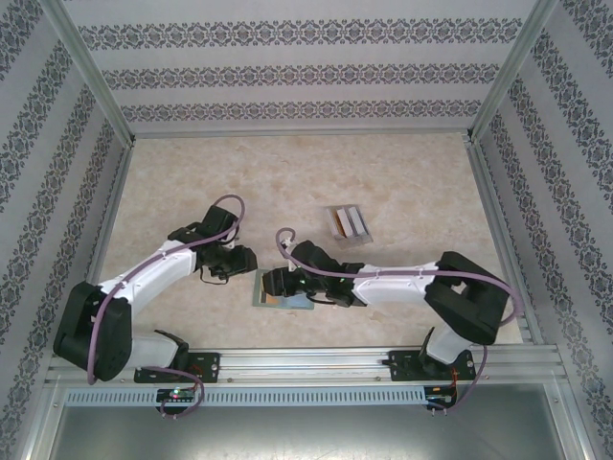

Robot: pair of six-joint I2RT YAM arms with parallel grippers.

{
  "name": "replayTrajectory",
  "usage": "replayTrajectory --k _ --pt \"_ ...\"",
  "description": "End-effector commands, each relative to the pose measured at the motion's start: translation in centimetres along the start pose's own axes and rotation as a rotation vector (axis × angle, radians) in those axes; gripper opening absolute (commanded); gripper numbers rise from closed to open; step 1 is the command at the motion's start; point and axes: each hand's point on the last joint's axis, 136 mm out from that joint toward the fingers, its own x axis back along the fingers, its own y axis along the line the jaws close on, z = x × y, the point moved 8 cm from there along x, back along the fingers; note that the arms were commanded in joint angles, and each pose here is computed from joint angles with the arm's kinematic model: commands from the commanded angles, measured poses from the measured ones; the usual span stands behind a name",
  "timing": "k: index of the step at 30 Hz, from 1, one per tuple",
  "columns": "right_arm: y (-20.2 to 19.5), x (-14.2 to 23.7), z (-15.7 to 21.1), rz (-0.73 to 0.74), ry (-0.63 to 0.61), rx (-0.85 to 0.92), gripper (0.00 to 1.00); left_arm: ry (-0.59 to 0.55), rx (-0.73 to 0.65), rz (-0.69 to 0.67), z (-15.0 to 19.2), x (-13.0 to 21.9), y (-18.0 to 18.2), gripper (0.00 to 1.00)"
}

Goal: Put the credit cards into the card holder

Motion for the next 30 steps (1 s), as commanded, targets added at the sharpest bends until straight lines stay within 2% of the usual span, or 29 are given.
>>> replayTrajectory --k 1,5,9,12,14,16,17,18,22,26,30 --pt "1.2 -1.8 0.4 -0.088 0.042 0.015 0.45 -0.049 0.147 -0.039 -0.4 0.9 2.1 0.49" --pt "1.0 -2.7 0.5 -0.129 0.051 -0.005 0.46 -0.097 0.264 -0.002 -1.4 2.5 4.4 0.55" --pt "0.4 -1.0 -1.0 -0.171 0.005 0.006 0.49 -0.130 0.222 0.049 -2.1 3.5 3.6 0.58" --pt "0.9 2.1 -3.0 -0.183 -0.044 0.067 0.52 -0.123 0.197 0.113 -2.3 2.8 3.2 0.59" --pt "0.6 4.3 -4.0 -0.091 -0.083 0.144 0.55 -0.113 0.159 0.137 -2.6 2.2 2.8 0.60" --pt "-0.4 6.7 -5.2 0.079 -0.112 0.221 0.57 -0.135 0.086 0.154 -3.0 1.8 2.0 0.60" --pt "-0.7 7.8 -5.9 0.138 -0.125 0.245 0.57 -0.154 0.048 0.170 -3.1 1.6 1.4 0.62" --pt "-1.0 9.1 -6.5 0.198 -0.130 0.264 0.58 -0.178 0.002 0.191 -3.2 1.5 0.7 0.68" --pt "-3.7 13.4 -8.6 0.453 -0.136 0.278 0.59 -0.307 -0.118 0.202 -4.4 1.2 -0.5 0.71" --pt "-6.9 16.5 -10.0 0.605 -0.106 0.212 0.62 -0.455 -0.204 0.222 -5.2 0.3 -0.9 0.72" --pt "-9.5 17.5 -11.0 0.630 -0.064 0.160 0.62 -0.554 -0.318 0.254 -5.0 -0.7 -1.1 0.73"
